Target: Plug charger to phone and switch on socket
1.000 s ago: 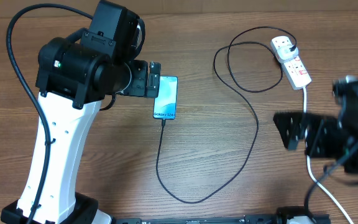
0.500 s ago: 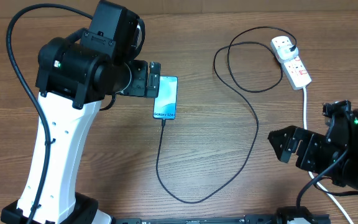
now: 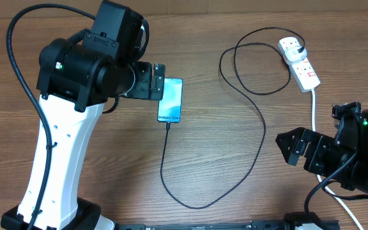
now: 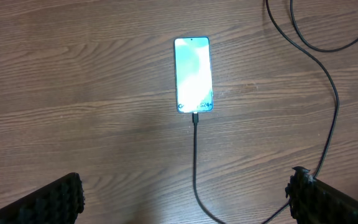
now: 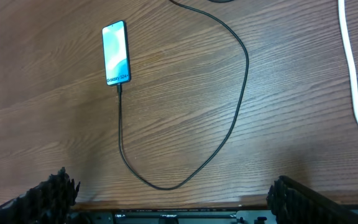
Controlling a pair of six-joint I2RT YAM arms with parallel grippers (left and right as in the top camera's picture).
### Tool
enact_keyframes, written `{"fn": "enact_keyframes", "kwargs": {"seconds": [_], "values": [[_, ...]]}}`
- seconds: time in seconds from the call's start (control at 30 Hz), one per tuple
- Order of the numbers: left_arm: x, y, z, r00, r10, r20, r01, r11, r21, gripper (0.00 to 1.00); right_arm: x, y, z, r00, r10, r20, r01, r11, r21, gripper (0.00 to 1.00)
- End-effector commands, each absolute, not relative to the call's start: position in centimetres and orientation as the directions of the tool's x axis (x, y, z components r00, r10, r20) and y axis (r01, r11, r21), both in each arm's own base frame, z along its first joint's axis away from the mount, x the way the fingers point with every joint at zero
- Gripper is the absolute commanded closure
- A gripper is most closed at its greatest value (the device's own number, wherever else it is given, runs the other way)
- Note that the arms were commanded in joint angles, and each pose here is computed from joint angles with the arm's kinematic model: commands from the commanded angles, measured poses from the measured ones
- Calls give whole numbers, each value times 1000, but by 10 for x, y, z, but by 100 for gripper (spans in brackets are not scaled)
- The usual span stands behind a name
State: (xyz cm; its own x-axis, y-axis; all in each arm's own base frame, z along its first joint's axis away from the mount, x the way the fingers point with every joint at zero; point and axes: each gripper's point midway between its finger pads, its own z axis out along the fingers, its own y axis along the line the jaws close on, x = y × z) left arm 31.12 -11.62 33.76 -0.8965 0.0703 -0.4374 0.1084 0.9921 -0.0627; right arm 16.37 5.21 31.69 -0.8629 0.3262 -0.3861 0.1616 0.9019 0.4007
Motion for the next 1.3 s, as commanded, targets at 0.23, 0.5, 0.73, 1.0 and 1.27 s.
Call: {"fn": "enact_keyframes", "kwargs": {"seconds": [0.23, 0.5, 0.73, 1.0, 1.27], "values": [[312, -114, 336, -899, 59, -435, 90, 995, -52, 0, 159, 51, 302, -890, 223, -397, 82, 936, 342, 0], [312, -114, 336, -899, 59, -435, 90, 995, -52, 1, 158, 50, 302, -817, 174, -550, -16, 946, 324, 0], [312, -114, 336, -899, 59, -435, 90, 995, -52, 0, 155, 49, 301, -676, 180, -714, -85, 944, 318, 0], [312, -114, 336, -899, 59, -435, 90, 995, -52, 0, 161, 49, 285, -523, 139, -841, -169, 950, 263, 0], [312, -114, 336, -899, 59, -435, 90, 995, -52, 0, 176, 49, 268, -388, 142, -911, -209, 949, 237, 0]]}}
